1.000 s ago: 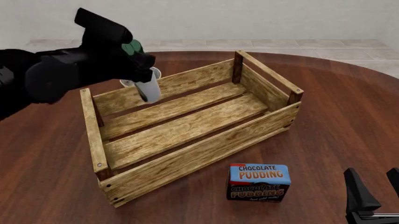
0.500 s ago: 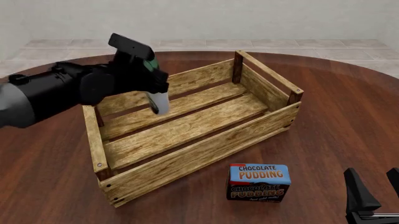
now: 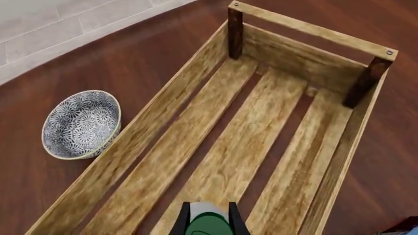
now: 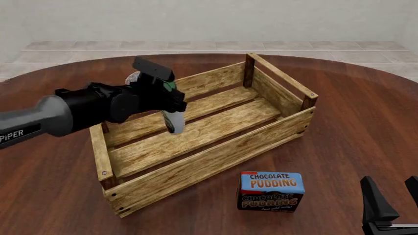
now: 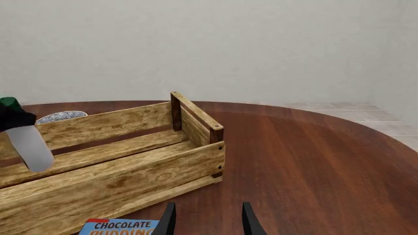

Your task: Pick up the salad dressing and put it in the tray.

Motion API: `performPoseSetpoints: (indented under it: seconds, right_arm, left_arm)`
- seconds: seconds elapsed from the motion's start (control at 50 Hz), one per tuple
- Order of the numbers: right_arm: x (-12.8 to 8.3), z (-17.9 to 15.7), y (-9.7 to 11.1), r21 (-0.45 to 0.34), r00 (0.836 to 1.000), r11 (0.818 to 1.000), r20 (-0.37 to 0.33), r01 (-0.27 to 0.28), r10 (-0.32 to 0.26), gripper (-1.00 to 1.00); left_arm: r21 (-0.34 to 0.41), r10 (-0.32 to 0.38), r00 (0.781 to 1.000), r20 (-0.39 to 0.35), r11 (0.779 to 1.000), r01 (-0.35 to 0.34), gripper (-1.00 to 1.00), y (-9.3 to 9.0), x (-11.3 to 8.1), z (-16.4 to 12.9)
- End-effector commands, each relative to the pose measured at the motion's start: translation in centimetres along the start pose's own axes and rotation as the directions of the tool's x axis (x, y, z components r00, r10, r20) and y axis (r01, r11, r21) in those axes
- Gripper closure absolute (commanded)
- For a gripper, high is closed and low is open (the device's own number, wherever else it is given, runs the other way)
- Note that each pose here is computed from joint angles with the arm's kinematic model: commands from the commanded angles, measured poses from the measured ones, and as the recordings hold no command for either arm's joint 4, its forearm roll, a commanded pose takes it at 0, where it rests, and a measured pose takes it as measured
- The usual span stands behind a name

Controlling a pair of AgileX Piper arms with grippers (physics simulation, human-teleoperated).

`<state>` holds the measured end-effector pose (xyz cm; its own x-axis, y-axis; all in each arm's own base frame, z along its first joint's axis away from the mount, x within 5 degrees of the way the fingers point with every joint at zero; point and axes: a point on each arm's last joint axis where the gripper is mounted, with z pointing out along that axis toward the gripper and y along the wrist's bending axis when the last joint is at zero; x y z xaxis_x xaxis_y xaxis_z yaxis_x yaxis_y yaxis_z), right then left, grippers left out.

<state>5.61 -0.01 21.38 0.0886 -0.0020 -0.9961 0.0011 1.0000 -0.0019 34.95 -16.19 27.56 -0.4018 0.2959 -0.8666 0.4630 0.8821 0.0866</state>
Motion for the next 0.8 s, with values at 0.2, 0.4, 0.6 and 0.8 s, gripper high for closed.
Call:
performPoseSetpoints:
  seconds: [0.2, 0.4, 0.6, 0.8]
  right_arm:
    - [0.0, 0.0, 0.0, 0.000, 1.000, 1.000, 0.000, 0.000, 0.000, -1.00]
    - [0.0, 0.0, 0.0, 0.000, 1.000, 1.000, 0.000, 0.000, 0.000, -1.00]
    - [0.0, 0.0, 0.0, 0.000, 1.000, 1.000, 0.000, 0.000, 0.000, -1.00]
    - [0.0, 0.0, 0.0, 0.000, 1.000, 1.000, 0.000, 0.000, 0.000, -1.00]
  left_arm:
    - [0.005, 0.012, 0.999, -0.036, 1.000, -0.012, 1.00, -0.3, 2.1, 2.6]
    - [0.009, 0.006, 0.998, -0.067, 1.000, -0.005, 1.00, -0.5, 3.6, 4.1]
    - [0.010, 0.006, 0.996, -0.090, 1.000, -0.005, 1.00, -0.5, 4.7, 5.2]
    - [0.015, 0.008, 0.995, -0.103, 1.000, -0.007, 1.00, -0.7, 5.2, 5.7]
